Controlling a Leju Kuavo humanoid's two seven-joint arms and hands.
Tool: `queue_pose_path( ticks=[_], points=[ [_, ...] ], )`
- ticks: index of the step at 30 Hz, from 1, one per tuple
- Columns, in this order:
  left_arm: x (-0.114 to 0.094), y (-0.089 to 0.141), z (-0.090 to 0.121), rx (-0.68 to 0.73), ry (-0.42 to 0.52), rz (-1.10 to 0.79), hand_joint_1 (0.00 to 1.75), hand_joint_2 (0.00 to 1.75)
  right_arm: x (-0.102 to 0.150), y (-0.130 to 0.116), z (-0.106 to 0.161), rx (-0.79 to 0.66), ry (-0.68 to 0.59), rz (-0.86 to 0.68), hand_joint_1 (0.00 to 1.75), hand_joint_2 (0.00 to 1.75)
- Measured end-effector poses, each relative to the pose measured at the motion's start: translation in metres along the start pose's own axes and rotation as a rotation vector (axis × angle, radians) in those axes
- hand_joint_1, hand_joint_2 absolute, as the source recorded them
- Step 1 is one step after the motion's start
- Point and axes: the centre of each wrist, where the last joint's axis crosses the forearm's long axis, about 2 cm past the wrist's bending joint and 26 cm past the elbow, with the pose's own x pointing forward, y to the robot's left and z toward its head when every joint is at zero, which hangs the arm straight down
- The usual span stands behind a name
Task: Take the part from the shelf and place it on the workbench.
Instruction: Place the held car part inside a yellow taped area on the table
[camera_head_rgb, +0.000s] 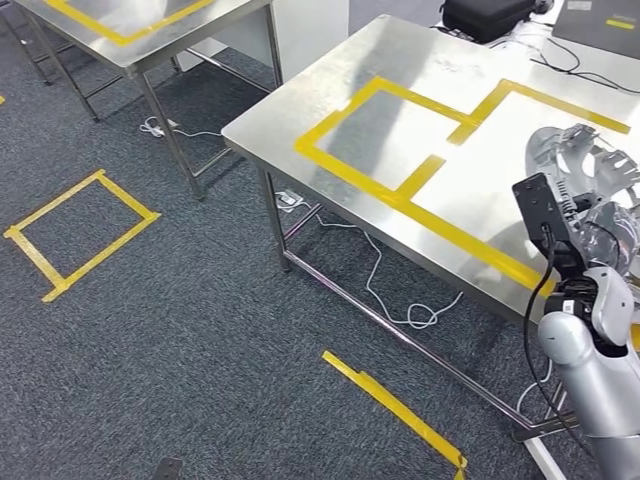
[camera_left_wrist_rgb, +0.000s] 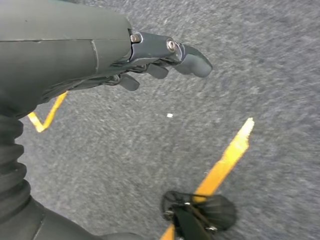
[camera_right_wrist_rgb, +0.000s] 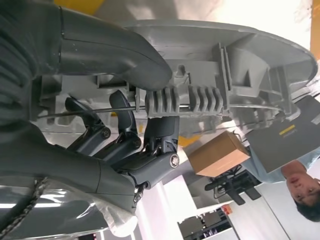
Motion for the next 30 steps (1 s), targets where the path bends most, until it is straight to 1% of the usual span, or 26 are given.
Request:
queue_pose_path(
  ticks=[10, 15, 19, 22, 25, 29, 30],
  points=[
    [0.001, 0.0, 0.0, 0.0, 0.002, 0.0, 0.0, 1.75, -0.001, 0.004, 0.0, 0.033, 0.001, 0.025, 1.75, 1.75],
    [0.001, -0.001, 0.0, -0.01, -0.007, 0.003, 0.0, 1.75, -0.003, 0.013, 0.0, 0.109, 0.006, 0.077, 1.75, 1.75],
    [0.004, -0.001, -0.001, -0.042, -0.027, 0.015, 0.0, 1.75, -0.007, 0.028, 0.002, 0.194, 0.02, 0.126, 0.0, 0.0],
    [0.004, -0.002, -0.001, -0.059, -0.037, 0.02, 0.0, 1.75, -0.009, 0.04, 0.007, 0.231, 0.021, 0.156, 0.0, 0.0],
    [0.004, -0.001, -0.001, -0.06, -0.042, 0.02, 0.0, 1.75, -0.007, 0.045, 0.007, 0.24, 0.017, 0.166, 0.0, 0.0],
    [0.003, 0.001, -0.002, -0.037, -0.02, 0.0, 0.0, 1.75, -0.004, 0.053, 0.009, 0.256, 0.014, 0.177, 0.0, 0.0],
    [0.003, 0.002, -0.002, -0.033, -0.017, -0.003, 0.0, 1.31, -0.004, 0.055, 0.01, 0.26, 0.013, 0.178, 0.0, 0.0]
  ],
)
